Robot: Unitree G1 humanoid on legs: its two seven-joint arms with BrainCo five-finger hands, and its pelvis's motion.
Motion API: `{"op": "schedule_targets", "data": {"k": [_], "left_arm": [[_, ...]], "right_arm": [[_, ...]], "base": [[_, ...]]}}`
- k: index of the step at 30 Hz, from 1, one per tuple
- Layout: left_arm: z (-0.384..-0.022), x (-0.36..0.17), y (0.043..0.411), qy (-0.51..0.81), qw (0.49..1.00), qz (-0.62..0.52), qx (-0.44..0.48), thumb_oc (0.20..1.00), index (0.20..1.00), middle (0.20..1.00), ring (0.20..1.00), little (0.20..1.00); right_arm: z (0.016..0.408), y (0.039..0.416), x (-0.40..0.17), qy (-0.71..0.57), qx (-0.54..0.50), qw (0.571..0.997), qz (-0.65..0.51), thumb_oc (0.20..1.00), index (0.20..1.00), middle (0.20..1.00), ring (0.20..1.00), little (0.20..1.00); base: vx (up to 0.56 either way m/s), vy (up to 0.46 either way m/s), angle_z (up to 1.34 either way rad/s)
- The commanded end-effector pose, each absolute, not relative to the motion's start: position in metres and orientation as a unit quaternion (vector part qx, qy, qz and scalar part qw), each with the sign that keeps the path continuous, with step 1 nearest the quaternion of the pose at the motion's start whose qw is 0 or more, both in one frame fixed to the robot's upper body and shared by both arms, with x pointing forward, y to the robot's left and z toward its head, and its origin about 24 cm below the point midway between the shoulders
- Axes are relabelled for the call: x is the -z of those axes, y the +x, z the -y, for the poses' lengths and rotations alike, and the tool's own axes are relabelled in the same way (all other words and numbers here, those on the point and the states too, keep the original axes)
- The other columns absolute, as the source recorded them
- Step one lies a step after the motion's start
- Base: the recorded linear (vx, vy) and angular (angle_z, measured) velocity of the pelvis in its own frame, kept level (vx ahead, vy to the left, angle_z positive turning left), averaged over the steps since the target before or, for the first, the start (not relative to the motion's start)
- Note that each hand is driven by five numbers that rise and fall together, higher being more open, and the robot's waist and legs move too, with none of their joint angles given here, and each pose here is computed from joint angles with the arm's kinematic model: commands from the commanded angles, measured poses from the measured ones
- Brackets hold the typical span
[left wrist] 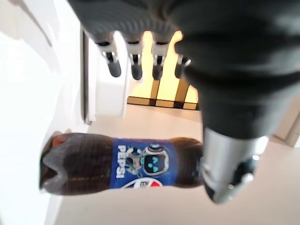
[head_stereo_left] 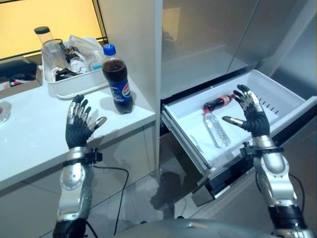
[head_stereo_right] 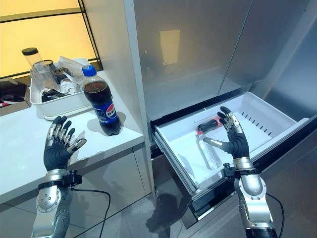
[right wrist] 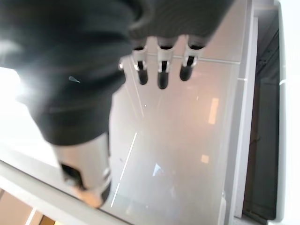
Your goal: Take the drinks into the refrigerator
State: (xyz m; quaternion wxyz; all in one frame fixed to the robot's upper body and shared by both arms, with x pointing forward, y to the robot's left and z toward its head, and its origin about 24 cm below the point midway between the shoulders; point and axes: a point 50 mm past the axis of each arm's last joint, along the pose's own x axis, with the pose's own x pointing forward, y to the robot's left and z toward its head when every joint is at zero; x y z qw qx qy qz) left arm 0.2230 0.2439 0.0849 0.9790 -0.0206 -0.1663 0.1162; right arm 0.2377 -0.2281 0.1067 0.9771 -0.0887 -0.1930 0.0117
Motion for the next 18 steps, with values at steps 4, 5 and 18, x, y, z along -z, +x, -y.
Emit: {"op": "schedule_targets", "data": {"k": [4,5,18], "left_arm": [[-0.255,-0.098,0.241,0.048,0.974,0.193,-0.113,1.000,1.000,1.000,1.000,1.000],[-0.256,-0.098,0.243,0.055,0.974,0.190,-0.114,1.000,1.000,1.000,1.000,1.000],[-0.255,-0.090,0.260,0.069,0.979,0.164,-0.100,1.000,1.000,1.000,1.000,1.000]], "right_arm": [[0.221,0.244,-0.130,-0.096,-0.034,0.962,0.254,1.000,1.000,1.000,1.000,1.000],[0.221,0.244,-0.131,-0.100,-0.040,0.961,0.255,1.000,1.000,1.000,1.000,1.000],[0.211,0.240,-0.140,-0.087,-0.083,0.954,0.274,1.000,1.000,1.000,1.000,1.000]], "base": [[0.03,0.000,-0.09],[0.03,0.003,-0.06],[0.02,0.000,-0.08]]}}
